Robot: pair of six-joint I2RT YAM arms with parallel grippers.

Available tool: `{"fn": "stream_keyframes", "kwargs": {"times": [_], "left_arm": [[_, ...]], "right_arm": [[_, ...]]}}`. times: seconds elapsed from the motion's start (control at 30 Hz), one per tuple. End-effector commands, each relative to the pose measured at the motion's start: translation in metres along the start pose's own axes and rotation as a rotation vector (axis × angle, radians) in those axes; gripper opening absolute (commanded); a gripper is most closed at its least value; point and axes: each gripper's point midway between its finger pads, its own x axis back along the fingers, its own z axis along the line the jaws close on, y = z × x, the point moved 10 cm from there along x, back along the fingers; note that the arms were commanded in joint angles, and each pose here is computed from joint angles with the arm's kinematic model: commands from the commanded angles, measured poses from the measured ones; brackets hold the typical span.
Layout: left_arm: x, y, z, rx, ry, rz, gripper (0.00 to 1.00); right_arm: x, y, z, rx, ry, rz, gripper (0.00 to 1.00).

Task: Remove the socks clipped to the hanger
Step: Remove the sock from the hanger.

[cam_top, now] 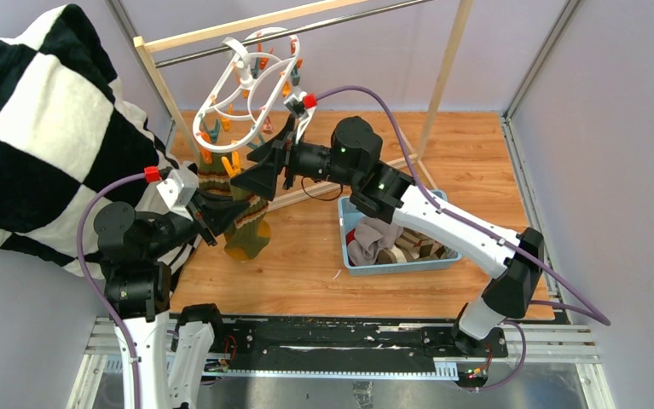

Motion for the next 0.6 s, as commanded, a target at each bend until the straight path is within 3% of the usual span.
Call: {"fn": "stream_keyframes", "kwargs": {"times": [0.0,0.17,0.57], "left_arm": [[0.000,0.001,0.001,-0.009,0.018,-0.014,0.04],[0.000,0.001,0.002,-0.012,0.030,-0.013,0.03],[0.000,0.000,0.008,-0.013,0.094,-0.014,0.00]], "right_arm": [[-0.009,-0.001,0.009,0.040,-0.022,-0.011,0.92],[-0.015,-0.003,0.014,0.045,-0.020,-0.013,0.82],[-0.034,0.003,0.021,0.151,-0.160,-0.030,0.76]]}}
